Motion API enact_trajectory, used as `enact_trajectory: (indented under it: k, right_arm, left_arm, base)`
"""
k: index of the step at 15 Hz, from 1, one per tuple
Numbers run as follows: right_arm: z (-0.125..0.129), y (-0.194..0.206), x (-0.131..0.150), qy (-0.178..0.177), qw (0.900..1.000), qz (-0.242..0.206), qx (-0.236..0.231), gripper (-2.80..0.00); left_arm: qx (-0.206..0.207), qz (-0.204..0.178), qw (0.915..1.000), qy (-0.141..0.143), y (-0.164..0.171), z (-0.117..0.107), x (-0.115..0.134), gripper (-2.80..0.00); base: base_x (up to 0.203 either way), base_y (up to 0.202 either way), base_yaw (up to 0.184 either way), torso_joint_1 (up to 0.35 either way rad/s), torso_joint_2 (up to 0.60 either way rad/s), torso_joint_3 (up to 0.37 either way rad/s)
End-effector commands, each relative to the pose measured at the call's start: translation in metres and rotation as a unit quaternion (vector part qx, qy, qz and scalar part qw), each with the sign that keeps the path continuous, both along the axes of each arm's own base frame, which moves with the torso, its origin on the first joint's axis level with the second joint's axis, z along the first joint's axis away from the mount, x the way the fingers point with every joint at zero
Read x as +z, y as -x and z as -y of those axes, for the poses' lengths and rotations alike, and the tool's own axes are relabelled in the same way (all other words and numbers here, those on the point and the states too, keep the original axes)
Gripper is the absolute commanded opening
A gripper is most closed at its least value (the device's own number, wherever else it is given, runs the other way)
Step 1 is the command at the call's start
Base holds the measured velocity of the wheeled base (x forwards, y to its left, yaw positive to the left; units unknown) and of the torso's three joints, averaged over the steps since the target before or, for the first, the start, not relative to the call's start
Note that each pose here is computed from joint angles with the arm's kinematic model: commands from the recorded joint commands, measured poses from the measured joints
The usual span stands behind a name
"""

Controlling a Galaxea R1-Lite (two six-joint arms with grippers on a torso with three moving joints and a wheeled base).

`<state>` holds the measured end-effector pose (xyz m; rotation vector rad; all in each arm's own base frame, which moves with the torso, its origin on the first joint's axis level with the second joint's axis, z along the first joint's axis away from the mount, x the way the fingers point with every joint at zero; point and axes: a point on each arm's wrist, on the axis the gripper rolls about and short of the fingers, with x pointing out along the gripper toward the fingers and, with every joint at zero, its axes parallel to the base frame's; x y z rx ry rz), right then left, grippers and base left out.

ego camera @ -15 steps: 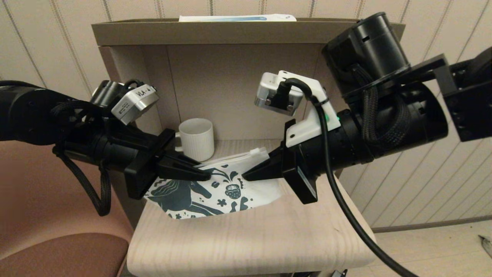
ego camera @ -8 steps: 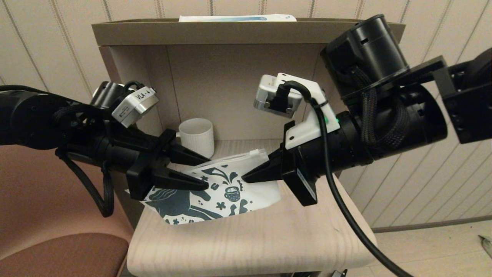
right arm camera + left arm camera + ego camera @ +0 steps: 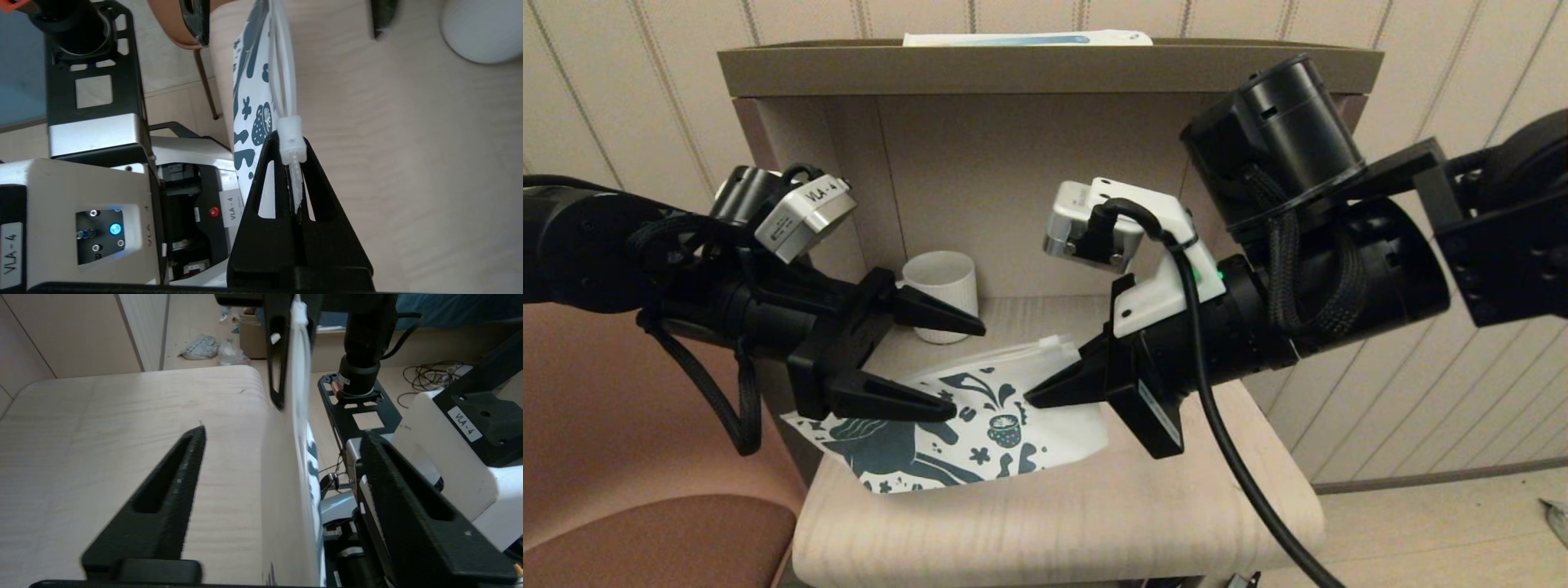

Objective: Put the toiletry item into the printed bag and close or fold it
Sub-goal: Hand it to the other hand

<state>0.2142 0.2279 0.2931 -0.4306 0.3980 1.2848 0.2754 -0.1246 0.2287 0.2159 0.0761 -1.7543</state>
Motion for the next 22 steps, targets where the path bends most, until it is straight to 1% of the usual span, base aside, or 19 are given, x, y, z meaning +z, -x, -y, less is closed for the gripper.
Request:
enact_trajectory:
  k: [1,3,5,7,9,11,13,16,20,22]
  right_arm:
    - [-0.01,-0.001,-0.006,0.006,1.0,-0.007,0.011,-2.8]
    - [-0.02,-0.003,-0.009,0.002,1.0,-0.013,0.014,-2.8]
    - [-0.024,-0.004,-0.011,-0.005,1.0,-0.013,0.016,-2.8]
    - [-0.029,-0.004,-0.014,-0.008,0.999,-0.027,0.025,-2.8]
    - [-0.034,-0.007,-0.015,-0.025,0.999,-0.033,0.029,-2.8]
    - [-0.045,-0.008,-0.018,-0.052,0.997,-0.04,0.032,-2.8]
    - [-0.052,-0.008,-0.019,-0.067,0.996,-0.043,0.031,-2.8]
    - [-0.054,-0.007,-0.02,-0.069,0.996,-0.047,0.031,-2.8]
    - [-0.05,-0.007,-0.028,-0.059,0.997,-0.053,0.027,-2.8]
    - [-0.048,-0.007,-0.027,-0.058,0.997,-0.049,0.025,-2.8]
  left_arm:
    - [-0.003,0.0,1.0,0.002,0.0,0.0,0.0,0.0]
    - [-0.003,0.0,1.0,0.003,0.001,0.0,0.001,0.0]
    - [-0.003,0.001,1.0,0.005,0.001,-0.001,0.003,0.0]
    - [-0.001,0.003,1.0,0.007,0.002,-0.003,0.005,0.0]
    - [0.001,0.004,1.0,0.007,0.001,-0.004,0.007,0.0]
    - [0.006,0.003,1.0,0.008,-0.001,-0.006,0.008,0.0]
    - [0.006,0.003,0.9999,0.008,0.0,-0.007,0.009,0.0]
    - [0.007,0.004,0.9999,0.008,-0.001,-0.007,0.01,0.0]
    - [0.01,0.003,0.9999,0.008,-0.001,-0.008,0.01,0.0]
    - [0.012,0.005,0.9999,0.007,-0.001,-0.009,0.011,0.0]
  base:
    - [0.0,0.0,0.0,0.0,0.0,0.0]
    - [0.0,0.0,0.0,0.0,0.0,0.0]
    - [0.0,0.0,0.0,0.0,0.0,0.0]
    - [0.0,0.0,0.0,0.0,0.0,0.0]
    - [0.0,0.0,0.0,0.0,0.0,0.0]
    - [0.0,0.0,0.0,0.0,0.0,0.0]
    - [0.0,0.0,0.0,0.0,0.0,0.0]
    - [0.0,0.0,0.0,0.0,0.0,0.0]
    - [0.0,0.0,0.0,0.0,0.0,0.0]
    - [0.0,0.0,0.0,0.0,0.0,0.0]
